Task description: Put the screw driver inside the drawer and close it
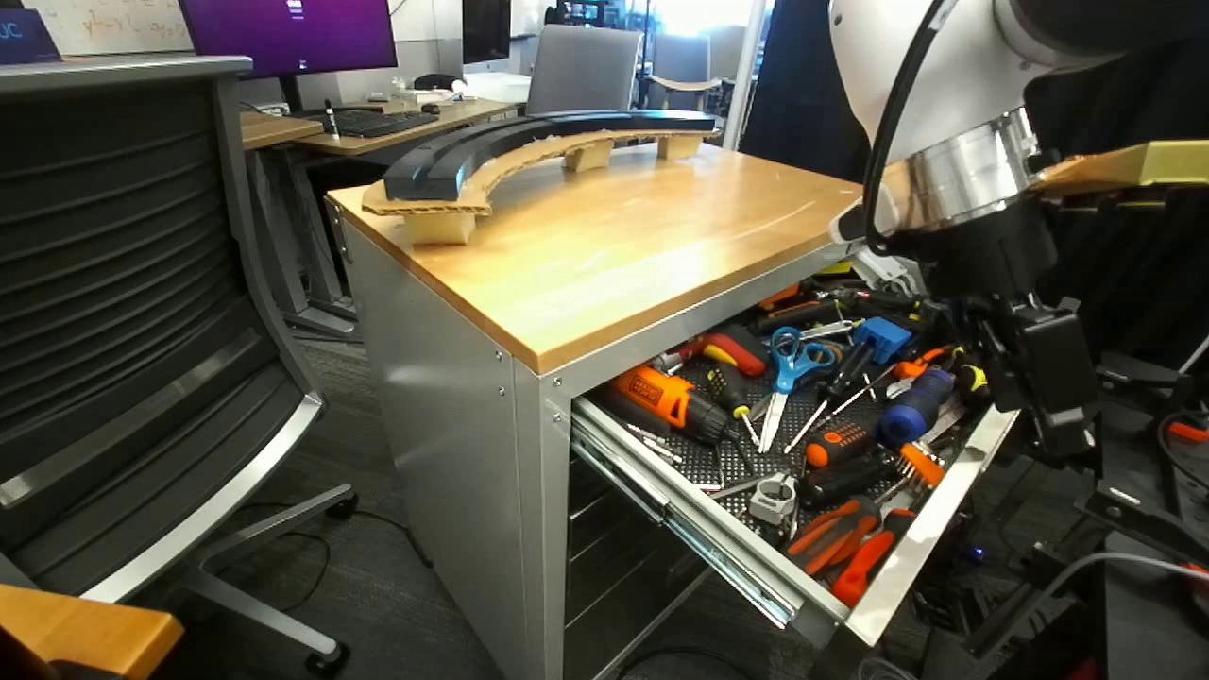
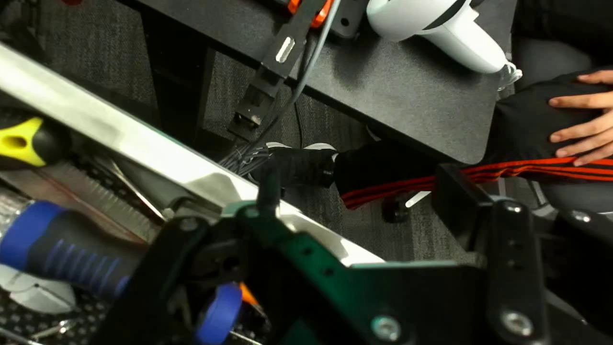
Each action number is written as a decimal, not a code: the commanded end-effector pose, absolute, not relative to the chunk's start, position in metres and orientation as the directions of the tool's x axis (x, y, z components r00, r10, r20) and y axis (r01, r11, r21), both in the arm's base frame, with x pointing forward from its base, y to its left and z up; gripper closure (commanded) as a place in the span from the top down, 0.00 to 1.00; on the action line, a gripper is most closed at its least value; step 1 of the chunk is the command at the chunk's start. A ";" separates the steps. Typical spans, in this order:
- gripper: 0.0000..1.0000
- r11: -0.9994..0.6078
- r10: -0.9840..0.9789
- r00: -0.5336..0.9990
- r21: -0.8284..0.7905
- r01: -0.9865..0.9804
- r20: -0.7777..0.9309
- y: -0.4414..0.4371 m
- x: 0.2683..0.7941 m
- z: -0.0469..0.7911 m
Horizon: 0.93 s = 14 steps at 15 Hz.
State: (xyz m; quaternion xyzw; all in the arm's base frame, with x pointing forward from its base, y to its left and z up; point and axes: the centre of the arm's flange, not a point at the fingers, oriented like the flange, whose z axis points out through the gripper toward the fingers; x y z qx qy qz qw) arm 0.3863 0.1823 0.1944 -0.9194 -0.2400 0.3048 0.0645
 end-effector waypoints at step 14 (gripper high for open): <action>0.03 -0.887 0.261 0.892 0.274 0.373 -0.370 0.211 0.410 0.150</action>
